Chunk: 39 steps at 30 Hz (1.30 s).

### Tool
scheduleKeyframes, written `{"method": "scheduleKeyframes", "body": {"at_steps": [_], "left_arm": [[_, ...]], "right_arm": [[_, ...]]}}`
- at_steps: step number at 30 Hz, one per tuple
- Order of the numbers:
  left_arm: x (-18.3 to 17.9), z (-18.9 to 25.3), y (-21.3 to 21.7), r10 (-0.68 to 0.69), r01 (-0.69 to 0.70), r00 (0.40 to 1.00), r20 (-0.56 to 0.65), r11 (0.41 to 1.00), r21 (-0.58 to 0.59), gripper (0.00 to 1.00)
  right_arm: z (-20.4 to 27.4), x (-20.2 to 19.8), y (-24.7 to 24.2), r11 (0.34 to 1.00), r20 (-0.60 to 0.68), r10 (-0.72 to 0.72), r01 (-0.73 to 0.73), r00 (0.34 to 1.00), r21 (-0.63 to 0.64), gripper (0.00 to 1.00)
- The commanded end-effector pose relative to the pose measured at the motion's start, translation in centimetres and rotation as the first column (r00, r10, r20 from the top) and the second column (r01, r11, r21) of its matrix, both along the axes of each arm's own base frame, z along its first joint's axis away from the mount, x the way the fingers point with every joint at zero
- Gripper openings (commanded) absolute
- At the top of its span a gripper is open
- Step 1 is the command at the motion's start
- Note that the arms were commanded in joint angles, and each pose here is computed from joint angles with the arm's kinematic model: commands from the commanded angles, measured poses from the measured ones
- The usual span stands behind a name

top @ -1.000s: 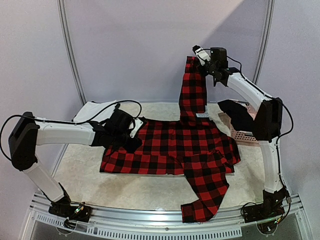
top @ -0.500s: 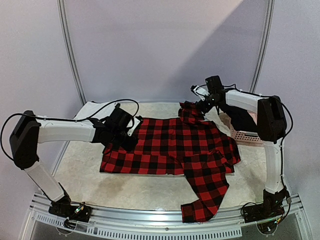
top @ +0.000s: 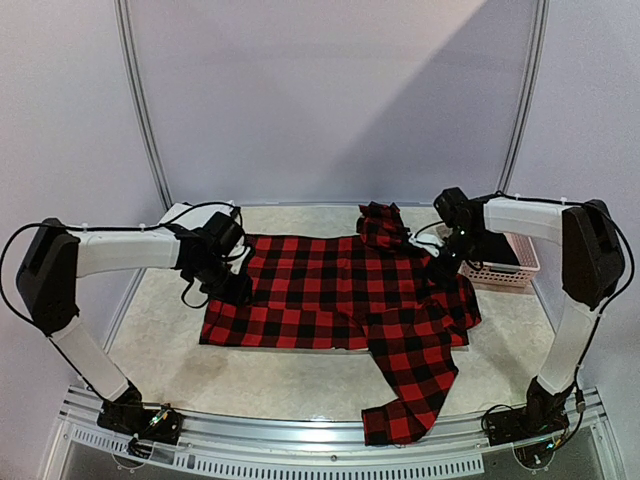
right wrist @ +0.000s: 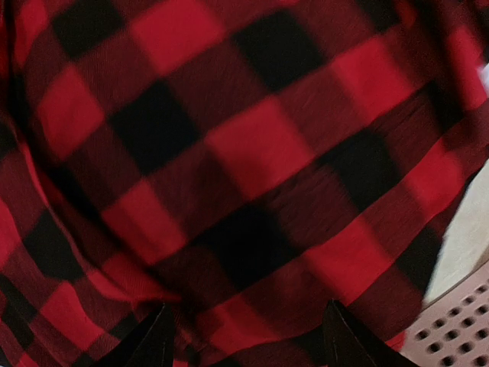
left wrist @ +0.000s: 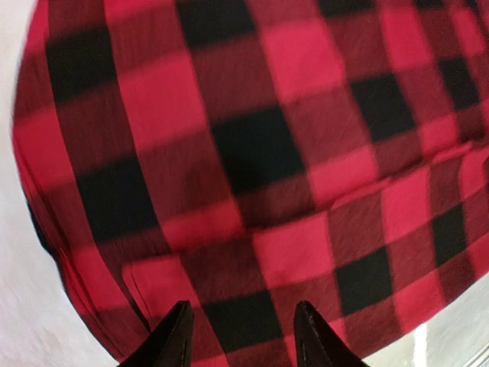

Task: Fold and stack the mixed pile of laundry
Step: Move the 1/3-folded shirt to the center of the board.

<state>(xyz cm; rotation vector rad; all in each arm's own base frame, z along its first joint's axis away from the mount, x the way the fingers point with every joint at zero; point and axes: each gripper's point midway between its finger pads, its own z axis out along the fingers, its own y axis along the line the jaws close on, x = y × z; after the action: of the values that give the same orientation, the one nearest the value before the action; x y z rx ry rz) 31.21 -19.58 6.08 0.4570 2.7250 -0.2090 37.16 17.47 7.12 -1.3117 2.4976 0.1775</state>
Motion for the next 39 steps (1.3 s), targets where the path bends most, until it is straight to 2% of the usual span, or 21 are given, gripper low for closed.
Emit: {"method": "scheduleKeyframes", "body": {"at_steps": [1,7,10,15,19,25,30,35,39], "left_arm": [[-4.1,-2.5,1.9,0.044,-0.036,0.985,-0.166,0.998,0.046,0.45],[-6.7,-6.2,2.3,0.154,-0.148,0.940,-0.304,0.988,0.042,0.41],[-8.3,-7.8,3.0,0.215,-0.209,0.914,-0.345,0.976,0.054,0.39],[-10.6,-9.1,4.8,0.300,-0.288,0.883,-0.361,0.954,0.088,0.38],[-13.2,-9.9,6.6,0.367,-0.352,0.852,-0.373,0.930,0.111,0.37],[-16.6,-10.3,10.0,0.464,-0.440,0.820,-0.334,0.885,0.151,0.37],[-19.6,-10.7,12.0,0.566,-0.553,0.760,-0.320,0.821,0.141,0.36],[-20.5,-9.4,12.9,0.649,-0.666,0.711,-0.270,0.745,0.036,0.33],[-18.1,-6.2,11.3,0.624,-0.653,0.756,-0.199,0.740,-0.162,0.34]], "right_arm": [[-0.8,-2.2,-2.4,0.997,0.002,0.003,-0.003,1.000,-0.083,0.66],[-3.1,-3.4,-4.9,0.979,-0.015,-0.023,0.019,1.000,-0.204,0.66],[-4.2,-4.6,-5.7,0.970,-0.067,-0.033,0.015,0.997,-0.241,0.66],[-6.1,-8.1,-5.9,0.966,-0.192,-0.024,-0.027,0.981,-0.259,0.65],[-6.8,-10.4,-5.2,0.954,-0.244,0.016,-0.088,0.970,-0.287,0.64],[-5.7,-12.8,-2.2,0.955,-0.289,0.077,-0.154,0.954,-0.252,0.64],[-5.0,-13.7,0.2,0.961,-0.301,0.088,-0.160,0.950,-0.226,0.64],[-4.8,-14.1,1.6,0.962,-0.307,0.105,-0.175,0.946,-0.211,0.65],[-2.5,-12.2,2.2,0.969,-0.239,0.101,-0.150,0.966,-0.198,0.66]]}}
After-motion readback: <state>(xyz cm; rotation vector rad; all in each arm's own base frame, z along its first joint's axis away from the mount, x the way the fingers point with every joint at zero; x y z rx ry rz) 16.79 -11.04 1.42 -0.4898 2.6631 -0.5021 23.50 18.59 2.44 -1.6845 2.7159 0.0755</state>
